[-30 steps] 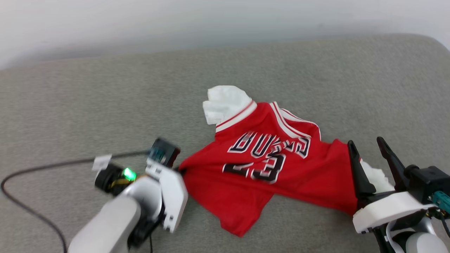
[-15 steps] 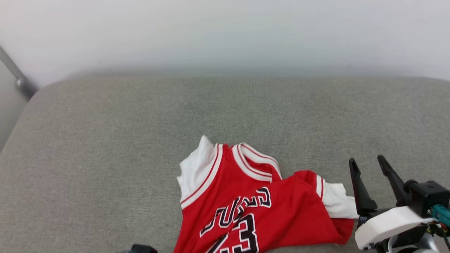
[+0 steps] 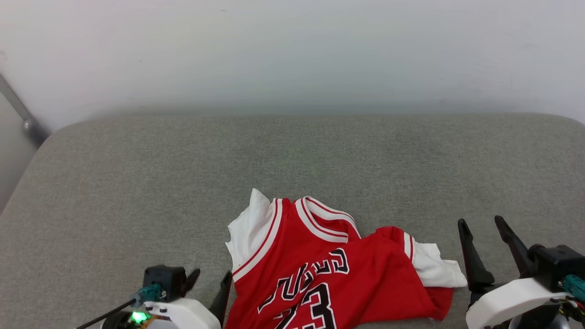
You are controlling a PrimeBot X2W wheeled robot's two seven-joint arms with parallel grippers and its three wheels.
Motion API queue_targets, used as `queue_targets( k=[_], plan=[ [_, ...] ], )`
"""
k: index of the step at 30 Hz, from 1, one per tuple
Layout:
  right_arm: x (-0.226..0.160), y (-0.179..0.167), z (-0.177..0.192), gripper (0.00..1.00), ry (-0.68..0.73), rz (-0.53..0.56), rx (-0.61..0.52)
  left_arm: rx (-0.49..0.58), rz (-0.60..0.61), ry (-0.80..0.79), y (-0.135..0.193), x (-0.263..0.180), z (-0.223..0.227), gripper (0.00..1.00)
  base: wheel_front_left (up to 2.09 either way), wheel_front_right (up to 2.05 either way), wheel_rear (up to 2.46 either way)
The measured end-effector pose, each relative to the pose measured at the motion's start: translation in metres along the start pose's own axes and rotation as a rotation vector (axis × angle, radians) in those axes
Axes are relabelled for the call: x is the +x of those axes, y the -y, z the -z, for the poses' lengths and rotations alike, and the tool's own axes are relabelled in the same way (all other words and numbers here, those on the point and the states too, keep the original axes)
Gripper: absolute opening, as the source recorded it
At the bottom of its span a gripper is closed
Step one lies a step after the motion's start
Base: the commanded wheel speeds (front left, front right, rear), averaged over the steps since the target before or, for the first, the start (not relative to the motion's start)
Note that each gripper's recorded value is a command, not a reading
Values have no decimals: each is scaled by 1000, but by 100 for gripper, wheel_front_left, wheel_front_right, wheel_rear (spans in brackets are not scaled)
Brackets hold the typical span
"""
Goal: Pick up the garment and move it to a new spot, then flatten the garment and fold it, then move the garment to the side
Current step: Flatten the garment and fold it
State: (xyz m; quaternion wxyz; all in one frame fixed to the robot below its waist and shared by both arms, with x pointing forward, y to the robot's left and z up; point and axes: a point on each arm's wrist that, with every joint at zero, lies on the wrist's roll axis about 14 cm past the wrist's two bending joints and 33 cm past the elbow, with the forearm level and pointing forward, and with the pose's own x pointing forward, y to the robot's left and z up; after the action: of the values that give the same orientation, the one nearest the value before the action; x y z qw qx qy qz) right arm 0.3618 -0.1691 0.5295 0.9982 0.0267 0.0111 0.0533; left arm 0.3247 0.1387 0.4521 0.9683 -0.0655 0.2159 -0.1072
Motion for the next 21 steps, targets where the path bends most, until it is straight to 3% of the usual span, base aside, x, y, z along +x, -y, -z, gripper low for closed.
queue_targets(
  k=[9, 21],
  plan=[
    [-8, 12, 1, 100, -14, 40, 0, 62, -38, 438, -5, 8, -95, 100, 0, 0, 0],
    [-23, 43, 31, 100, -170, 133, 14, 81, -119, 537, -26, -2, -107, 100, 0, 0, 0]
  ],
)
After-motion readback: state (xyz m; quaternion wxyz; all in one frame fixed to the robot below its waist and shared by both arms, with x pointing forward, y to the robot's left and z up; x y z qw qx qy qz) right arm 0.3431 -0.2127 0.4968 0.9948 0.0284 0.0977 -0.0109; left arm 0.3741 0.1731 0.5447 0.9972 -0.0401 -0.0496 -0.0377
